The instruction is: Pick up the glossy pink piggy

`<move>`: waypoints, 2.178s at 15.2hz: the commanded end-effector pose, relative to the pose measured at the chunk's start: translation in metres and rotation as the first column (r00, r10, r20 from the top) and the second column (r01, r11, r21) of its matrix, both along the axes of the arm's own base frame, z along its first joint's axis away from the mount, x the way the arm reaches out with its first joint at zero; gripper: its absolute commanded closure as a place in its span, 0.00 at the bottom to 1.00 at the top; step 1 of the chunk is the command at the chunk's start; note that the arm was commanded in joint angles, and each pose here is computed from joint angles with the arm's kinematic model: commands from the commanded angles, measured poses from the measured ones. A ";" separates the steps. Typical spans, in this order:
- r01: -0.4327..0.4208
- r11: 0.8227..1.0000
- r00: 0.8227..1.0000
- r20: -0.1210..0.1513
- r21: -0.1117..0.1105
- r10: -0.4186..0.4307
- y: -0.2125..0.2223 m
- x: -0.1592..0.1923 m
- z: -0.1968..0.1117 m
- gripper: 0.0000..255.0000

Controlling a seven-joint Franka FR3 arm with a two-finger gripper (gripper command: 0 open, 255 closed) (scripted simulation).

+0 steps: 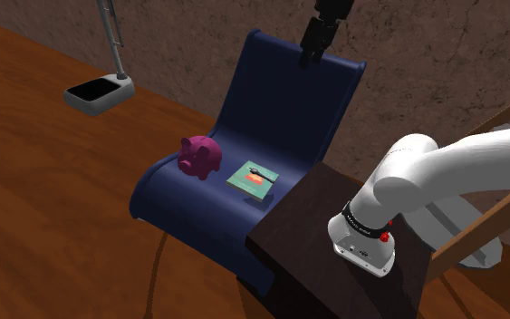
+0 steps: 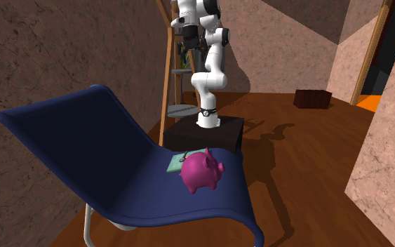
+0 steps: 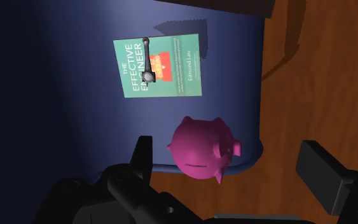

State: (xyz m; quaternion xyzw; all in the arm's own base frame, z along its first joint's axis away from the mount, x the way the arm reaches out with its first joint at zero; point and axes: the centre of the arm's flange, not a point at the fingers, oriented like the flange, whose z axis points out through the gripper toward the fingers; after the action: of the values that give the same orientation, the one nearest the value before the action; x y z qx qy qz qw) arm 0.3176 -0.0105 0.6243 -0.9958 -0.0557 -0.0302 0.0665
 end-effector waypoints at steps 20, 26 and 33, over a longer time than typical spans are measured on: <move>0.573 0.820 0.812 -0.123 -0.015 -0.570 0.147 0.100 -0.178 0.00; 0.718 0.695 0.683 -0.158 -0.035 -0.713 0.179 0.144 -0.237 0.00; 0.853 0.518 0.499 -0.192 -0.066 -0.845 0.206 0.198 -0.307 0.00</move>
State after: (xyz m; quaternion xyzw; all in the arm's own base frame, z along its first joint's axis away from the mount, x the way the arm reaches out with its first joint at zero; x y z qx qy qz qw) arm 0.5061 0.1948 0.3284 -0.8994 0.4303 0.0378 0.0674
